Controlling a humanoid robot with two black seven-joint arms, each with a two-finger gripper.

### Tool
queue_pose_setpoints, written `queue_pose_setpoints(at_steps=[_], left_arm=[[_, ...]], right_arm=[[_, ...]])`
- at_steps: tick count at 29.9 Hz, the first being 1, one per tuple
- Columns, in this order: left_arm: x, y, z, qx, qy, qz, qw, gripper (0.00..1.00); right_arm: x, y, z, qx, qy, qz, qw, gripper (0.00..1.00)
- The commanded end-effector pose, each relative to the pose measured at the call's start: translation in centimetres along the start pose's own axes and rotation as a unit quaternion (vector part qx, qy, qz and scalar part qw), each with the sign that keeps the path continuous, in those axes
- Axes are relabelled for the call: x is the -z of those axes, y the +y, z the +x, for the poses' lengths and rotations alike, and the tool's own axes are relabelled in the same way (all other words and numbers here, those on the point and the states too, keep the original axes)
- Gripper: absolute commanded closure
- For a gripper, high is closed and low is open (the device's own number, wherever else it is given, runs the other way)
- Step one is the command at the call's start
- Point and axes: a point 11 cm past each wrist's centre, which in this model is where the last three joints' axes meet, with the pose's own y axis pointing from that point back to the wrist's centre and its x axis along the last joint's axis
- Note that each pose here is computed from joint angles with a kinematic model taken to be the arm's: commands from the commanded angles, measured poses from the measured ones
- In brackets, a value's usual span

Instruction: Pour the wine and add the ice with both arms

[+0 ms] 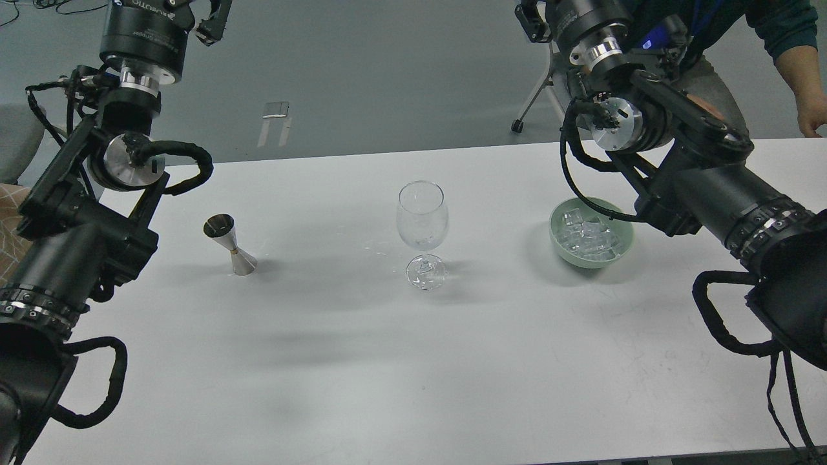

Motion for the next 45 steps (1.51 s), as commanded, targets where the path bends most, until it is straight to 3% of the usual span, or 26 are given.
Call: queue_pose_setpoints(at_steps=[1,21,30,39,45], left_arm=[[0.0,0.0,0.0,0.001,-0.001,0.001,1.0,0.02],[-2.5,0.6,2.2,-0.01,-0.05,0.013,0.999,0.02],[-2.0,0.9,2.2,0.02,-0.044,0.097,0.994,0.02],[-1.6,0.6,3.1,-0.039,-0.061,0.1,0.992,0.02],[-1.4,0.5,2.8,-0.036,-0.061,0.103,0.992,0.02]], right_arm=[[0.0,0.0,0.1,-0.002,0.001,0.0,1.0,0.0],[0.4,0.0,0.6,-0.005,0.013,0.0,1.0,0.0],[0.5,0.2,1.2,0.007,0.054,-0.014,0.998,0.0],[0.5,0.1,0.9,0.009,0.051,-0.013,0.999,0.0],[0.6,0.0,0.8,0.011,0.054,-0.012,0.998,0.0]])
